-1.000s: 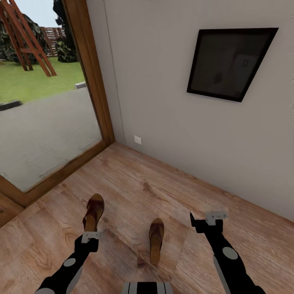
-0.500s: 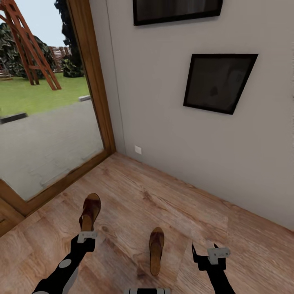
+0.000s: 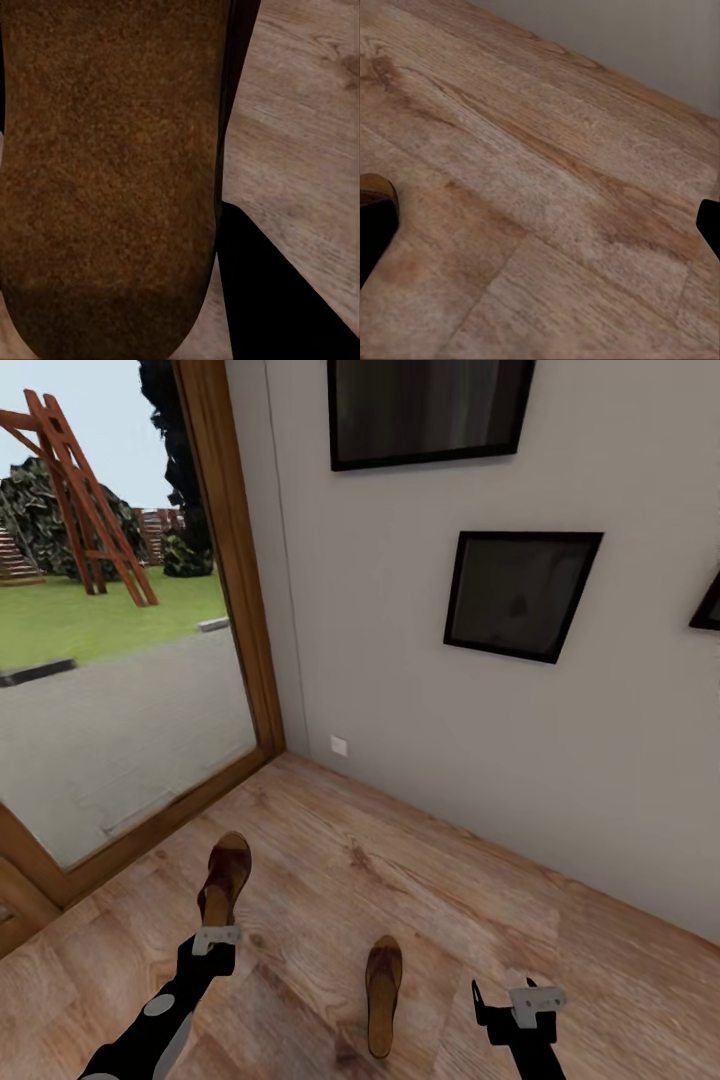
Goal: Pick up the two gym shoes and the two sandals from the corridor floor and place them onto the hallstand (shoe rack) in the corridor, making sure they are on the rack and not on the floor. Arrange them so the two gym shoes are next to each other and the two sandals are next to each other.
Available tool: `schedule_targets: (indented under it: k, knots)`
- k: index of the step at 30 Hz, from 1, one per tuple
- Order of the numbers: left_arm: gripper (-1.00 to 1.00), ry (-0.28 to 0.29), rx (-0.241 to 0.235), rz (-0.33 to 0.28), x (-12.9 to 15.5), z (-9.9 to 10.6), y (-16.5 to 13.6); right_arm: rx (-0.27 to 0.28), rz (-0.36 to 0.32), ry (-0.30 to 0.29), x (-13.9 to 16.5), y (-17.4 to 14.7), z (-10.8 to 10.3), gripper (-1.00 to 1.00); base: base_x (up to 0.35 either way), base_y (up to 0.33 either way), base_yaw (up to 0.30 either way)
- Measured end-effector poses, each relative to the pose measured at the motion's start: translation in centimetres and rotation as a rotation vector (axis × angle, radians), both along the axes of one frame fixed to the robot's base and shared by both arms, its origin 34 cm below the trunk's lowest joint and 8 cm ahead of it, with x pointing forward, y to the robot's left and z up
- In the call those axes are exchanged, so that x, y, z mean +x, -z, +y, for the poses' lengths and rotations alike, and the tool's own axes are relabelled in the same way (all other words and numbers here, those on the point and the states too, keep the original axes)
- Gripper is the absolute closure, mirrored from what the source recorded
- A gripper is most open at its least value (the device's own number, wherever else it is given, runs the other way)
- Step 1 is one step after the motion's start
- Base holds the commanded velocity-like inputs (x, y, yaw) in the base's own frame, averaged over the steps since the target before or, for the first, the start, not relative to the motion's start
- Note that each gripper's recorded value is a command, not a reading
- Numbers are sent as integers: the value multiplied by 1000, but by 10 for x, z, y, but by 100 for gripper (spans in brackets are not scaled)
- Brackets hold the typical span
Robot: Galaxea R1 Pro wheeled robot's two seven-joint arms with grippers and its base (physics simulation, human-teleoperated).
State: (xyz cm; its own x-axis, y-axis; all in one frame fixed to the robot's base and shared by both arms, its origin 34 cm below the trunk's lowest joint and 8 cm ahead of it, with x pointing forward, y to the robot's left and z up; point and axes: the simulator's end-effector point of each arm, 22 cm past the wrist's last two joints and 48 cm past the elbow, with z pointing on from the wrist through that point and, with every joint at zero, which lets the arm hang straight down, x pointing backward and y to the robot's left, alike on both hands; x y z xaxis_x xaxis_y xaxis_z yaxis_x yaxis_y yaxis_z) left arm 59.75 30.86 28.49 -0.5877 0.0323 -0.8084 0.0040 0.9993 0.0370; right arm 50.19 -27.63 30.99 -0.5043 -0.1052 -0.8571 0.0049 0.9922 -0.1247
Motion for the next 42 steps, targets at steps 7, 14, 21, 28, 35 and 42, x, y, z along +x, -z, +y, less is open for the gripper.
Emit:
schedule_targets:
  k: [7,14,21,28,35,42]
  knots:
    - [100,-6,6,-14,-1,2,-5,1,-3,4,0,-1,0,-100,-34,51,0]
    - [100,-5,9,-28,1,3,-10,-33,-11,77,-1,-3,-14,-100,-177,259,0]
    - [100,-5,8,-29,2,2,-10,-42,-11,95,-2,-4,-17,-100,-49,295,-98]
    - [100,-4,7,-30,2,1,-10,-42,-11,96,-2,-4,-17,-100,-2,306,-286]
    - [100,-3,7,-30,2,1,-10,-42,-11,97,-2,-4,-17,-100,0,198,-276]
    - [100,-4,7,-30,2,1,-10,-41,-12,96,-2,-4,-17,-100,-151,88,-51]
